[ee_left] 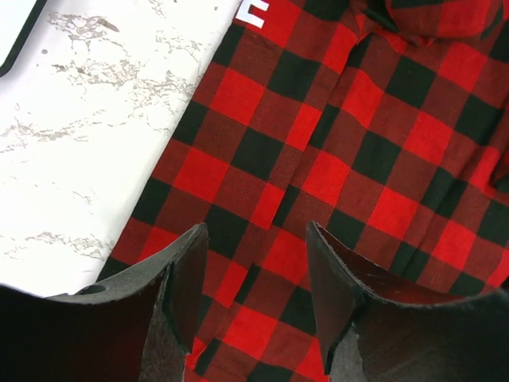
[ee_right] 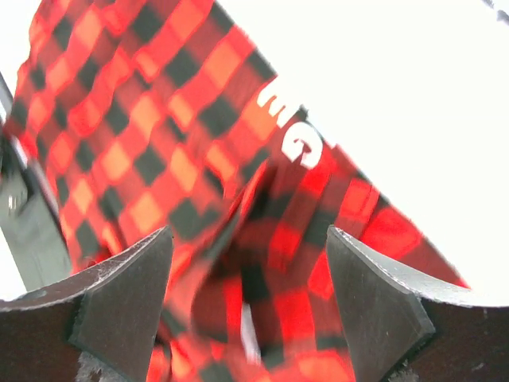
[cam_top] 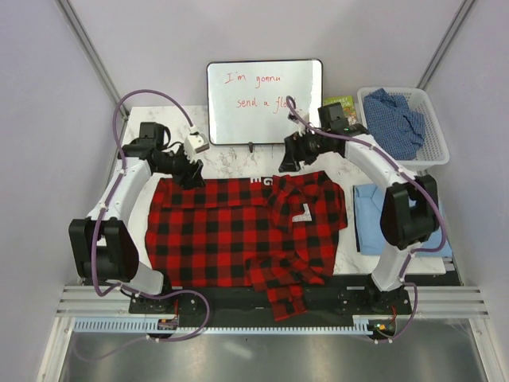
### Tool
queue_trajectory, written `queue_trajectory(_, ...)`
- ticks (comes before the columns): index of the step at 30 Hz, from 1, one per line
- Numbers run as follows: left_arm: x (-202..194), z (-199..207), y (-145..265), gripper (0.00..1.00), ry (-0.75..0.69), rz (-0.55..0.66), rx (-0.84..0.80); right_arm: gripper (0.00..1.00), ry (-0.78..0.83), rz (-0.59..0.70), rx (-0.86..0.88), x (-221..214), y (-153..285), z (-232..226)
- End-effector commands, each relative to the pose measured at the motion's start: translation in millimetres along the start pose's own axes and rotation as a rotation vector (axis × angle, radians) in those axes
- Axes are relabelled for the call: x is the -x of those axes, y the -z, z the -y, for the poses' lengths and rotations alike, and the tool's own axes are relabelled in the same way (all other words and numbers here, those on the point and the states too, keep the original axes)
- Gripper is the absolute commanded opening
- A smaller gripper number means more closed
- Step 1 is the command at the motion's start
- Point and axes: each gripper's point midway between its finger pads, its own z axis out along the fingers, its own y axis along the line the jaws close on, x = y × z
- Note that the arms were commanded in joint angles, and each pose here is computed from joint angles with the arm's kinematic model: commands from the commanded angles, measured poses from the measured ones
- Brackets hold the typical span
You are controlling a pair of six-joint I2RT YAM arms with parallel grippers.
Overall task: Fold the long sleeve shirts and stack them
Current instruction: Fold the shirt
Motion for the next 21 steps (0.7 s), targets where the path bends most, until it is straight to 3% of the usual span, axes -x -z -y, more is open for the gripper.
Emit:
queue_trajectory(1, 13.1, -0.1, 7.9, 0.60, 0.042, 0.050, 0.042, 0.84, -0.039, 0.041, -0.082, 34.5, -33.5, -2.9)
queue_trajectory(5, 12.1, 3.0, 12.5, 0.61, 0.043, 0.049, 0.062, 0.76, -0.064, -0.081, -0.161, 7.9, -62.0, 17.6)
queue_trajectory(8, 19.5, 4.2, 19.3, 0.74, 0.034, 0.067, 0.079, 0.68, -0.099, -0.163, -0.187, -12.3, -58.8, 22.5)
queue_trajectory(10, 27.1, 6.8, 24.8, 0.75, 0.023, 0.090, 0.085, 0.61, -0.113, -0.209, -0.182, -26.1, -55.9, 18.3)
queue_trajectory(16, 38.3, 10.2, 31.4, 0.75, 0.026, 0.123, 0.086, 0.00, -0.073, -0.247, -0.003, -44.3, -43.2, -28.9)
queue_trajectory(21, 41.3, 22.4, 35.7, 0.75, 0.007, 0.146, 0.067, 0.00, 0.211, -0.242, 0.204, -73.4, -12.4, -89.9)
